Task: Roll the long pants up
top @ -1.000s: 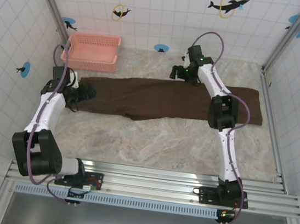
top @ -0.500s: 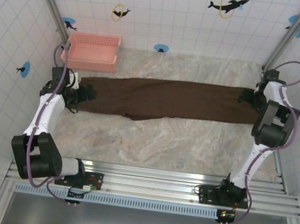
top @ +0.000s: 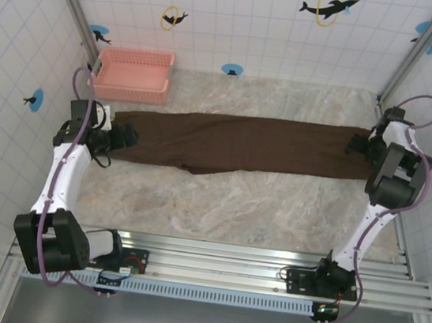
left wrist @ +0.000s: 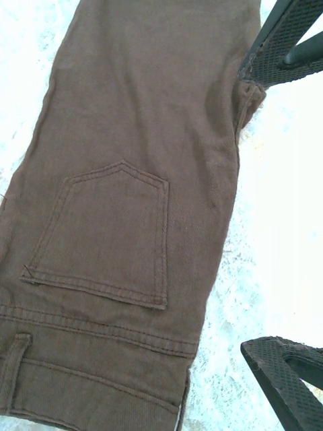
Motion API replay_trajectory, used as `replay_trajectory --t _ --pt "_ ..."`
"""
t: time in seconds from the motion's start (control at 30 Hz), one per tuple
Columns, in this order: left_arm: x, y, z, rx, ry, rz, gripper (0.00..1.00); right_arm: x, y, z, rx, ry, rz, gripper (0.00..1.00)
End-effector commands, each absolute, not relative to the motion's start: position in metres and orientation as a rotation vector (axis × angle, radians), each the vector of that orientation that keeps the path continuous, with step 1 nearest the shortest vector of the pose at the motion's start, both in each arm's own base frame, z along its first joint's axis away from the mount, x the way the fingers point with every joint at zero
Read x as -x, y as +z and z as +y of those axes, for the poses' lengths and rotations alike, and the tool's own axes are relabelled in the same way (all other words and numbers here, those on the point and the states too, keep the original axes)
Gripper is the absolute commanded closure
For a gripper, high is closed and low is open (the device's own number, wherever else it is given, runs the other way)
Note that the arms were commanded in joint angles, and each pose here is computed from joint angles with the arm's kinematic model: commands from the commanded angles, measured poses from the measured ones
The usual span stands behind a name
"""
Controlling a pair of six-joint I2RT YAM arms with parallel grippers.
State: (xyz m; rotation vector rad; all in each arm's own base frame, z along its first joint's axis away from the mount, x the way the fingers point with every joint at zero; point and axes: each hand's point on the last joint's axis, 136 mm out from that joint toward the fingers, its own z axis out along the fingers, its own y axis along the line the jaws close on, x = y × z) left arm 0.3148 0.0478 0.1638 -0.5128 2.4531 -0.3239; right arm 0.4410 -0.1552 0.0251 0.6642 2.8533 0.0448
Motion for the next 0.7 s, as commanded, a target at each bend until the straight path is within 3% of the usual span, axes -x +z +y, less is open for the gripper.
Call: replay_trajectory --t 0.0,0.53,0.6,0.67 --pt "-0.306 0.161 0.040 0.503 -0.355 2.465 0.03 -0.441 0.026 -0.175 -0.655 -0.075 2.863 0.01" --pt "-0.293 0.173 0.040 0.477 -0.313 2.493 0.03 -0.455 -0.003 -0.175 -0.612 -0.075 2.912 0.00" --pt "-0.293 0.175 0.041 0.477 -0.305 2.495 0.03 -0.455 -0.005 -0.171 -0.610 -0.051 2.915 0.04" --pt "-0.293 0.178 0.042 0.480 -0.296 2.489 0.03 -0.456 -0.009 -0.162 -0.600 -0.010 2.925 0.16"
